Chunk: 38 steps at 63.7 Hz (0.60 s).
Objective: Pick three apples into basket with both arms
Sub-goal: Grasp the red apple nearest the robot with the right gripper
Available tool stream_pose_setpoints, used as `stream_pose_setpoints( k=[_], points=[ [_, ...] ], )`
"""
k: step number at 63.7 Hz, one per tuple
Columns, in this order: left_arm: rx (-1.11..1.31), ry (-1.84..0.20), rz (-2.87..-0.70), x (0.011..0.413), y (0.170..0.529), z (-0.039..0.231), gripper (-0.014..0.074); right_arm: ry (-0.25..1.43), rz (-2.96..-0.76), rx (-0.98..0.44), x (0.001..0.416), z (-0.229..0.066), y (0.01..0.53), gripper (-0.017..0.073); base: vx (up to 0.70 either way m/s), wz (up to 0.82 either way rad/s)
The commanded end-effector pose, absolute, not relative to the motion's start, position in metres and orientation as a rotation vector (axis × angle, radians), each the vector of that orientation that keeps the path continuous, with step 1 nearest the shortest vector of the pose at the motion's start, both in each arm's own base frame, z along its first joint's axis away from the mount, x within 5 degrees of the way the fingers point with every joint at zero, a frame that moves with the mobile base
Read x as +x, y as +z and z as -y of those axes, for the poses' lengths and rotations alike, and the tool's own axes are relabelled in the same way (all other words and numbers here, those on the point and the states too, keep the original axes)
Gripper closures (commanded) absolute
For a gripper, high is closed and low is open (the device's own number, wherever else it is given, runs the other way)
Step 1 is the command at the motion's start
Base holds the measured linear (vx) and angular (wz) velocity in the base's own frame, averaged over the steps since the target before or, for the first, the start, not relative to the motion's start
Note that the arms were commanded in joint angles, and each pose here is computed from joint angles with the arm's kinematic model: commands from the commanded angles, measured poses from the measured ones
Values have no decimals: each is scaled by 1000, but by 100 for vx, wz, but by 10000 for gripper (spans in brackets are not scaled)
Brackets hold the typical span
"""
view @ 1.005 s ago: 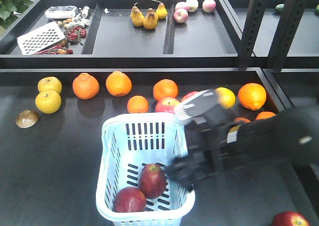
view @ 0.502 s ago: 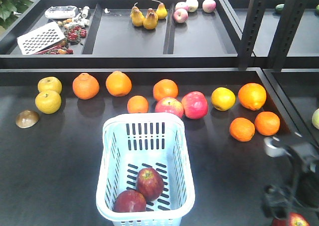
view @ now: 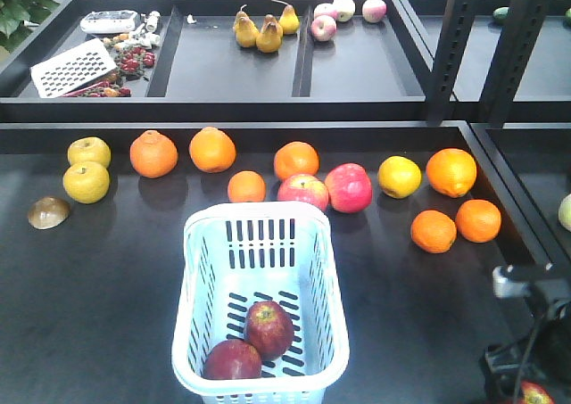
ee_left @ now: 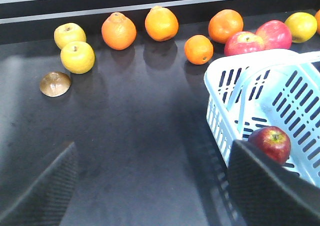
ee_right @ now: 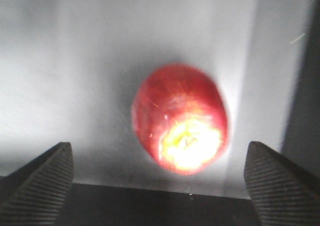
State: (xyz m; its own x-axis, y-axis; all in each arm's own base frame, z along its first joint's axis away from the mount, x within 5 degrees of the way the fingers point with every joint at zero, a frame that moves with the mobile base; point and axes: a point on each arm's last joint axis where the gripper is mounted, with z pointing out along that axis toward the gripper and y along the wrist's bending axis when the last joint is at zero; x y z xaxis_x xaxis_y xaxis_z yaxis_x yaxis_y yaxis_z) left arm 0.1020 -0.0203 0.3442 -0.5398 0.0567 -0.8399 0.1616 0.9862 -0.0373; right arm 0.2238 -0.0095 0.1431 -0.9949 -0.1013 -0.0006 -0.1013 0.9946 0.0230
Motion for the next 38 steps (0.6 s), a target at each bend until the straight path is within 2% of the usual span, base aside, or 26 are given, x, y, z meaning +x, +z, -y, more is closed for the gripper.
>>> stream_pose_setpoints(
  k=[1,11,25,32,38],
  points=[
    [137,-149,-2056,104,357,21,4,-1,3133,144,230,13,138,-83,0,0],
    [137,-149,-2056,104,357,21,4,71,3085,133,234,18,120,-72,0,0],
    [137,-149,-2056,104,357,21,4,70,3125,120,239,18,114,-30,0,0],
    [137,-149,-2056,104,357,21,4,59,3132,104,240,18,114,41,0,0],
    [137,-149,-2056,104,357,21,4,34,3129,69,240,16,114,148,0,0]
  ],
)
